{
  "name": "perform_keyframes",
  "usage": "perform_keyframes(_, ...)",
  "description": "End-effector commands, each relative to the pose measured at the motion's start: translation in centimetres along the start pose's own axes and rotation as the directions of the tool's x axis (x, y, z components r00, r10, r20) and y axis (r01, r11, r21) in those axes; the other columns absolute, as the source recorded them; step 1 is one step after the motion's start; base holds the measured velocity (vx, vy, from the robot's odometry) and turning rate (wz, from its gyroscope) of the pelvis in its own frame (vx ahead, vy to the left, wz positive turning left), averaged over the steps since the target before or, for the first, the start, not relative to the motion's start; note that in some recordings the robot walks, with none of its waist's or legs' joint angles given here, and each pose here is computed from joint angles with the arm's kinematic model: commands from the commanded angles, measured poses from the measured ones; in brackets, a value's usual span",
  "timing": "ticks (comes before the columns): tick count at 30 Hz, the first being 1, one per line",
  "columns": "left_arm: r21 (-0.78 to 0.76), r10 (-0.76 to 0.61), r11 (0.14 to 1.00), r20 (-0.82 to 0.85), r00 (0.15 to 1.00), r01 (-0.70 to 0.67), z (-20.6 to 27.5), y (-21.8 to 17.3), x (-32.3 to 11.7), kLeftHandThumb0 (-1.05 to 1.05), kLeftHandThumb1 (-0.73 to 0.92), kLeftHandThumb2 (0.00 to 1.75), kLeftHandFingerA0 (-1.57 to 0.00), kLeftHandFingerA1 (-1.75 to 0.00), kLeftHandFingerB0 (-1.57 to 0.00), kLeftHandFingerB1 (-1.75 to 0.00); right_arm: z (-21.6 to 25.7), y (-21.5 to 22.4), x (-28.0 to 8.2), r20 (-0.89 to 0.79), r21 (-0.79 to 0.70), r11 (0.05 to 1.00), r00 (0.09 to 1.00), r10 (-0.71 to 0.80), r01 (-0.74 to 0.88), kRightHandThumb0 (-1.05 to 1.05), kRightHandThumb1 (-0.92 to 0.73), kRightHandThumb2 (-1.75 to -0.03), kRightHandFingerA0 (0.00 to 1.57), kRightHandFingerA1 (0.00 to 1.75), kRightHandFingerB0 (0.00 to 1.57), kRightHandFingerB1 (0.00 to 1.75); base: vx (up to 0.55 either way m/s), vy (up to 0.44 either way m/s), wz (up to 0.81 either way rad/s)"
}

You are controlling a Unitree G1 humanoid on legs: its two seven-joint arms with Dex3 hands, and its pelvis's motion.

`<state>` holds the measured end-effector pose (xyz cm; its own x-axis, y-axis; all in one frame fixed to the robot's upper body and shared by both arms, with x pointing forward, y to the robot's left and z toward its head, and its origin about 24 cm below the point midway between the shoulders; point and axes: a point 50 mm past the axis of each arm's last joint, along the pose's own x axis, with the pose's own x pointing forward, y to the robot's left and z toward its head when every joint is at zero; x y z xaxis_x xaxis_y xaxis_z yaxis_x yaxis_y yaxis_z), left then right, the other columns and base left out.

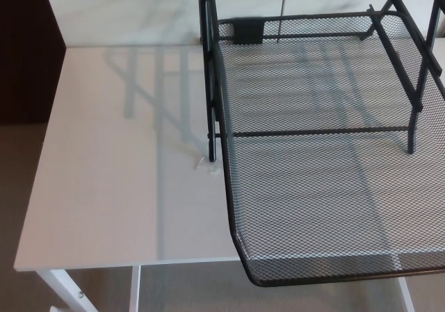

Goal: The robot walk towards a table in front and then pushes a layer of a file tray back to its original position using its right hand

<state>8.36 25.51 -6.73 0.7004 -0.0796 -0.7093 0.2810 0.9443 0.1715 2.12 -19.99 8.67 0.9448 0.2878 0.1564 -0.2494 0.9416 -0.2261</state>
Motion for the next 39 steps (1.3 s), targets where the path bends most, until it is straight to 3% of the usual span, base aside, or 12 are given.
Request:
perform_keyframes(1, 0.010, 0.006, 1.000, -0.019, 1.000, -0.006, -0.3, 0.3, -0.3, -0.25, 0.64, 0.60, -0.45, -0.43, -0.36, -0.36, 2.1, -0.7, 0.7, 0.240, -0.156, 0.984, 0.970, -0.044, 0.083, -0.42, -0.71, -0.61, 0.54, 0.40, 0.46, 0.37, 0.00, 0.000, 0.00)
perform_keyframes(7, 0.016, 0.011, 1.000, -0.020, 1.000, -0.011, -0.3, 0.2, -0.4, -0.23, 0.64, 0.60, -0.46, -0.43, -0.37, -0.36, 2.7, -0.5, 2.2, 0.332, -0.324, 0.934, 0.942, -0.039, 0.153, -0.42, -0.68, -0.60, 0.48, 0.39, 0.44, 0.38, 0.00, 0.000, 0.00)
perform_keyframes(8, 0.020, 0.012, 1.000, -0.020, 1.000, -0.011, -0.2, 0.2, -0.4, -0.23, 0.65, 0.60, -0.45, -0.42, -0.36, -0.36, 2.7, -0.5, 2.5, 0.343, -0.353, 0.921, 0.939, -0.038, 0.166, -0.48, -0.56, -0.87, 0.41, 0.53, 0.32, 0.48, 0.00, 0.000, 0.00)
perform_keyframes(11, 0.023, 0.008, 1.000, -0.013, 1.000, -0.008, -0.2, 0.2, -0.4, -0.23, 0.65, 0.60, -0.45, -0.43, -0.36, -0.36, 2.2, -0.5, 3.7, 0.369, -0.490, 0.846, 0.929, -0.016, 0.209, -0.51, -0.54, -0.85, 0.26, 0.46, 0.29, 0.47, 0.00, 0.000, 0.00)
perform_keyframes(12, 0.025, 0.010, 1.000, -0.013, 1.000, -0.009, -0.2, 0.3, -0.3, -0.24, 0.65, 0.60, -0.45, -0.42, -0.36, -0.36, 2.0, -0.5, 4.2, 0.356, -0.499, 0.845, 0.934, -0.004, 0.193, -0.26, -0.52, -1.02, 0.08, 0.51, 0.08, 0.50, 0.00, 0.000, 0.00)
perform_keyframes(14, 0.035, 0.014, 0.999, -0.015, 1.000, -0.014, -0.1, 0.4, -0.2, -0.25, 0.64, 0.60, -0.46, -0.42, -0.37, -0.36, 1.4, -0.5, 5.3, 0.323, -0.512, 0.846, 0.946, 0.028, 0.149, -0.50, -0.67, -0.70, 0.16, 0.35, 0.16, 0.33, 0.00, 0.000, 0.00)
perform_keyframes(15, 0.037, 0.018, 0.999, -0.015, 1.000, -0.018, -0.1, 0.4, -0.2, -0.25, 0.63, 0.59, -0.47, -0.42, -0.38, -0.36, 0.9, -0.6, 5.9, 0.294, -0.535, 0.837, 0.955, 0.051, 0.120, -0.46, -0.48, -0.85, 0.00, 0.41, 0.00, 0.36, 0.00, 0.000, 0.00)
perform_keyframes(16, 0.035, 0.022, 0.999, -0.015, 1.000, -0.021, 0.0, 0.4, -0.2, -0.25, 0.63, 0.59, -0.47, -0.42, -0.38, -0.36, 0.4, -0.7, 6.6, 0.251, -0.577, 0.812, 0.965, 0.079, 0.084, -0.53, -0.66, -0.67, 0.08, 0.27, 0.07, 0.22, 0.00, 0.000, 0.00)
perform_keyframes(22, 0.048, 0.021, 0.999, 0.000, 1.000, -0.021, 0.4, 0.6, 0.0, -0.25, 0.62, 0.58, -0.46, -0.42, -0.38, -0.35, -0.7, -1.1, 9.3, 0.104, -0.709, 0.705, 0.987, 0.122, -0.012, -0.70, -0.52, -0.78, 0.00, 0.00, 0.00, 0.02, 0.00, 0.000, 0.00)
perform_keyframes(30, 0.073, 0.029, 0.997, 0.009, 1.000, -0.029, 0.6, 0.6, 0.0, -0.25, 0.61, 0.58, -0.49, -0.42, -0.40, -0.36, -1.5, -1.3, 11.2, 0.048, -0.791, 0.610, 0.988, 0.144, -0.050, -0.62, -0.71, -0.61, 0.00, 0.00, 0.00, 0.00, 0.00, 0.000, 0.00)
perform_keyframes(31, 0.084, 0.032, 0.996, 0.007, 0.999, -0.032, 0.7, 0.6, 0.0, -0.26, 0.61, 0.59, -0.50, -0.42, -0.40, -0.36, -1.6, -1.2, 11.6, 0.032, -0.818, 0.572, 0.987, 0.155, -0.063, -0.78, -0.58, -0.83, 0.00, 0.00, 0.00, 0.02, 0.00, 0.000, 0.00)
perform_keyframes(39, 0.081, 0.033, 0.996, 0.015, 0.999, -0.035, 1.0, 0.8, 0.1, -0.23, 0.59, 0.57, -0.48, -0.42, -0.40, -0.36, -2.1, -1.1, 13.3, -0.050, -0.899, 0.418, 0.980, 0.192, -0.128, -0.80, -0.48, -0.77, 0.00, 0.00, 0.00, 0.00, 0.00, 0.000, 0.00)
